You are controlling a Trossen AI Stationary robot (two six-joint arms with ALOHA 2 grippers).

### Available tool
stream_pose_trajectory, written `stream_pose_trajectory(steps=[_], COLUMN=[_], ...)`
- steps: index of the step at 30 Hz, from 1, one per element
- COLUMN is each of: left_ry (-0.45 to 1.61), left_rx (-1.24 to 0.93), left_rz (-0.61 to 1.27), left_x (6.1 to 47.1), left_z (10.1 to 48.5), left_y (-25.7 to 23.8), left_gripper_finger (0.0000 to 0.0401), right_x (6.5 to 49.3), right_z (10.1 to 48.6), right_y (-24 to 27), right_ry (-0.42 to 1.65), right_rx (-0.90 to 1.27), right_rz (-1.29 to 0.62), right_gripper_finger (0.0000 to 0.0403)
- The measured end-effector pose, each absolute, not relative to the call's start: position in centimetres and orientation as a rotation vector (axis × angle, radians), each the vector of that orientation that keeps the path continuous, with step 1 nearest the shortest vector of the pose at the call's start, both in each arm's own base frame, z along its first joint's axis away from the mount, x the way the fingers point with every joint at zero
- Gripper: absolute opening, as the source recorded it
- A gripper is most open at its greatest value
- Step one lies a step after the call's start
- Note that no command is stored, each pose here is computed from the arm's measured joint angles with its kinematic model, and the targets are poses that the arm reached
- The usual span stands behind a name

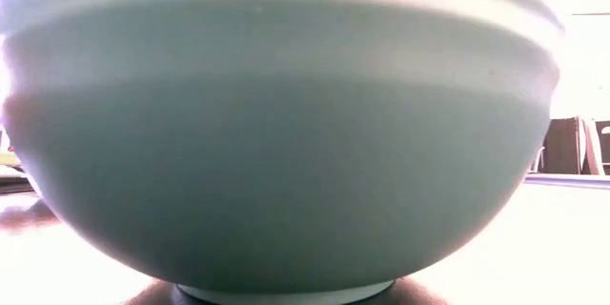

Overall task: Place and stack bowls onto a shelf
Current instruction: Stack the large white bowl on top of the large light blue bowl on the shelf

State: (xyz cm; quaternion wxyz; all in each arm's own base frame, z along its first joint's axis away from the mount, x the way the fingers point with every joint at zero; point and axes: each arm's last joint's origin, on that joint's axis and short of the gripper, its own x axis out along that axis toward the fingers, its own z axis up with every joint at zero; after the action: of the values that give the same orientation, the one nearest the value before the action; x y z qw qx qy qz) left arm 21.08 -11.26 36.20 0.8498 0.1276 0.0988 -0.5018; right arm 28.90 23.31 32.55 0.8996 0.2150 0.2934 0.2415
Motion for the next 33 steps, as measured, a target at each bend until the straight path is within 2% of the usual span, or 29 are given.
stream_pose_trajectory(steps=[5,9,13,22,33], left_ry=[0.187,0.243,0.285,0.259,0.129], left_rx=[0.286,0.310,0.300,0.349,0.377], left_rz=[-1.006,-0.892,-0.860,-0.819,-0.786], left_x=[22.4,23.9,25.1,26.1,28.3], left_z=[35.8,34.7,33.5,33.1,32.8], left_y=[-11.7,-12.0,-12.5,-12.6,-12.9], left_gripper_finger=[0.0152,0.0152,0.0152,0.0152,0.0152], right_x=[31.2,32.3,32.9,33.5,33.4], right_z=[32.2,32.2,32.4,31.7,31.7], right_y=[21.3,19.4,18.2,17.8,17.8], right_ry=[0.533,0.477,0.420,0.409,0.339], right_rx=[0.227,0.084,-0.010,-0.059,-0.174], right_rz=[0.669,0.743,0.820,0.974,1.012], right_gripper_finger=[0.0008,0.0008,0.0008,0.0008,0.0008])
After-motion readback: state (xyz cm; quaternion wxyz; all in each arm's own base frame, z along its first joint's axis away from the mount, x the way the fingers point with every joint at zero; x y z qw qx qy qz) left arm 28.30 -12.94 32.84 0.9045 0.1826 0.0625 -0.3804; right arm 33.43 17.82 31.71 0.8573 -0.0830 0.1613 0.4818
